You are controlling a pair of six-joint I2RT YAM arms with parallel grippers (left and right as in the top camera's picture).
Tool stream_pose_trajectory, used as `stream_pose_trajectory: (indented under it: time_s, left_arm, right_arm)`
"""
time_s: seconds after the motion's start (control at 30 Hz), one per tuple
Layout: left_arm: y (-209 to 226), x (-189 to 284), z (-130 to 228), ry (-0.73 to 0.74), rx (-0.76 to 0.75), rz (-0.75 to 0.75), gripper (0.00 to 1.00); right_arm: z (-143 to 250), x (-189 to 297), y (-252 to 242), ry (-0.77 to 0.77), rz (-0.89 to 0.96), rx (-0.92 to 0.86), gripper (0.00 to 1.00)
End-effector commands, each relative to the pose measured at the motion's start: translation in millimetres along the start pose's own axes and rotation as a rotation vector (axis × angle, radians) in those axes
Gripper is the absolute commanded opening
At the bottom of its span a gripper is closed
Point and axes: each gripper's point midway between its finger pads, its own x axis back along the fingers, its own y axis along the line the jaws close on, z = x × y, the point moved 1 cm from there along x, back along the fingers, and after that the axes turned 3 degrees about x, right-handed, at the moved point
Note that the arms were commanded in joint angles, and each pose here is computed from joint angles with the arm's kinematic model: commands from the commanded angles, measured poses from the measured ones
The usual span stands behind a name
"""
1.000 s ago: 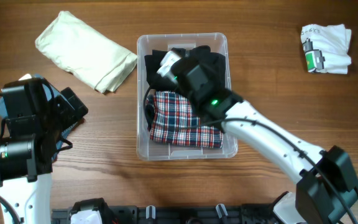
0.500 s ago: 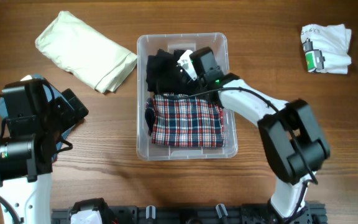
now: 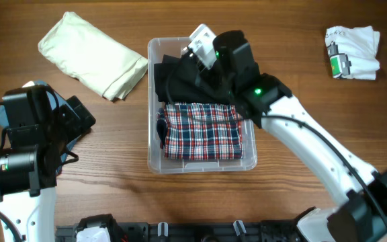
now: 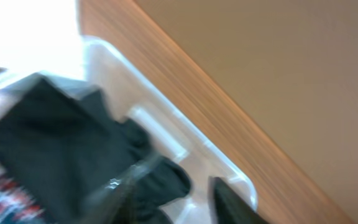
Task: Pack container
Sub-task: 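Place the black garment into the bin's upper half and flatten it, then move the right gripper to the white printed t-shirt and grasp it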
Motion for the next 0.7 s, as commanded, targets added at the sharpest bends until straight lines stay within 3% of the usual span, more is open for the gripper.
stream_pose_trajectory:
  time_s: [0.0, 0.1, 0.27, 0.33, 0.43, 0.53, 0.6, 0.67]
  left_arm:
    - [-0.9, 4.4, -4.6, -0.014, 0.021, 0.01, 1.0]
    - [-1.0, 4.4, -4.6, -0.014, 0.021, 0.01, 1.0]
    - [-2.7, 4.4, -3.4, -0.007, 0.021, 0.021, 1.0]
    - [-3.6, 4.4, -2.1, 0.0, 0.02, 0.027, 1.0]
    - [-3.6, 4.4, -2.2, 0.0, 0.02, 0.027, 1.0]
    - [-3.6, 4.4, -2.2, -0.001, 0.02, 0.027, 1.0]
    - [-3.6, 4.4, -2.2, 0.0, 0.02, 0.027, 1.0]
    - [-3.6, 4.4, -2.1, 0.0, 0.02, 0.027, 1.0]
  right_arm:
    - [24.6, -23.6, 66.2, 0.077, -0.237, 0.06, 0.08]
    - [56.6, -60.8, 104.1, 0.164, -0.343, 0.074, 0.05]
    - [96.3, -137.3, 110.4, 0.209, -0.238, 0.012, 0.05]
    - [113.2, -152.8, 104.8, 0.246, -0.188, -0.083, 0.24]
    - [128.6, -149.8, 100.1, 0.309, -0.181, -0.115, 0.73]
    - [92.2, -114.1, 63.4, 0.261, -0.07, -0.088, 0.86]
    - [47.3, -74.0, 33.4, 0.142, -0.019, -0.108, 0.96]
    - [8.1, -28.1, 2.6, 0.017, 0.039, -0.133, 1.0]
